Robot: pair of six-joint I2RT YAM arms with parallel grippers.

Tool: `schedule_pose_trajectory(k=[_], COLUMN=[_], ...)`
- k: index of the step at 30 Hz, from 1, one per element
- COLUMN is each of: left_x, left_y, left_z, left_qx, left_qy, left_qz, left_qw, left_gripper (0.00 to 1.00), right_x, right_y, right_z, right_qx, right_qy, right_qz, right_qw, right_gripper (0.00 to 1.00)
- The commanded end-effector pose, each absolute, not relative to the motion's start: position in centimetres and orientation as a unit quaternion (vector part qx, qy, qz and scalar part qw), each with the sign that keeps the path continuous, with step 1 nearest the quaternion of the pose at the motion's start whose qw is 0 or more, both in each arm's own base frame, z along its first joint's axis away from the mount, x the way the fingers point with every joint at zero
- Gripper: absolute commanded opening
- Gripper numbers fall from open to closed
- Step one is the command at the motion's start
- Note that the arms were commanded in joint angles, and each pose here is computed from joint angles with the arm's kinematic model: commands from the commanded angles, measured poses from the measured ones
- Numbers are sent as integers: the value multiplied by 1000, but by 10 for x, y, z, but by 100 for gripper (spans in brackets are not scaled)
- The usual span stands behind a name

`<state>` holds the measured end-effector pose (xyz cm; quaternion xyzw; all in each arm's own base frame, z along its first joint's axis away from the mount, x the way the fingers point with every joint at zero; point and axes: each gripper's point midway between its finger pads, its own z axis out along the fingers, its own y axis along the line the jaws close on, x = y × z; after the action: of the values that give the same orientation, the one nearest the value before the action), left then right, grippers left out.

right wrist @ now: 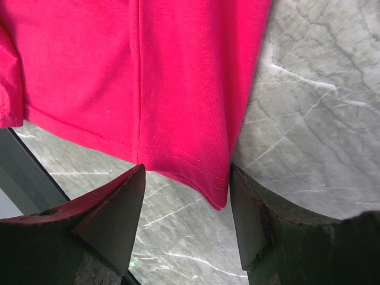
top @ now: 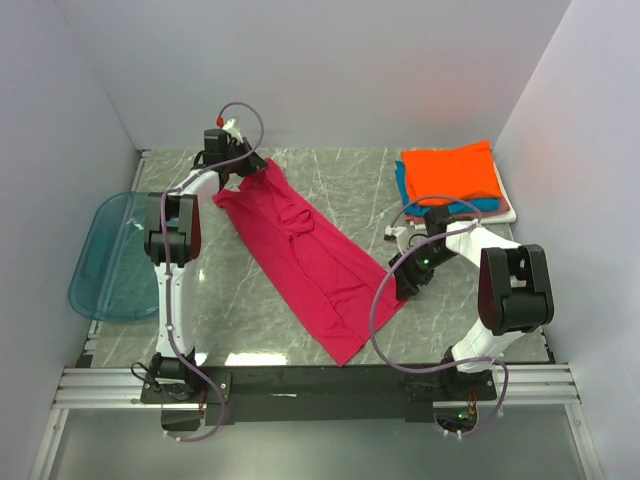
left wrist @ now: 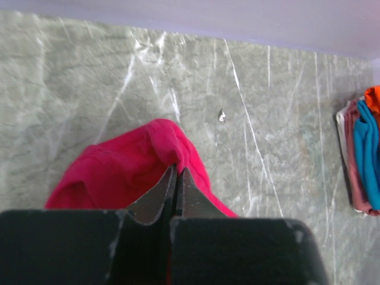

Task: Fold and stack the t-shirts
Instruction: Fold the tshirt

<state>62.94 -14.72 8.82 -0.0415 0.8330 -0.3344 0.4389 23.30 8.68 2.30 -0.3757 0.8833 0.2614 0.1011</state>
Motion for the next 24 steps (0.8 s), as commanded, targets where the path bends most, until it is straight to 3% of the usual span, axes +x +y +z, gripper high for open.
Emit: schedule_pose_trajectory(k=[1, 7, 18, 22, 24], left_x=[629, 624, 609, 602, 602], left_y=[-158, -158, -145, -134, -128], left_z=[120, 120, 127, 119, 117], left_qx=[-24, -23, -30, -41, -47], left_qy=[812, 811, 811, 815, 816], left_qz=[-365, -369, -362, -356, -353], left_qw=[455, 454, 460, 455, 455], left_gripper=[0, 0, 0, 0, 0], right_x=[245, 263, 272, 265, 261], right_y=[84, 92, 91, 92, 91], right_z=[33, 56, 24, 17, 16], right_qx=[-377, -377, -355, -352, -352], right_qy=[884, 874, 889, 888, 888], right_qz=[243, 255, 261, 274, 276], right_qw=[133, 169, 127, 109, 103], right_gripper=[66, 66, 64, 44, 28])
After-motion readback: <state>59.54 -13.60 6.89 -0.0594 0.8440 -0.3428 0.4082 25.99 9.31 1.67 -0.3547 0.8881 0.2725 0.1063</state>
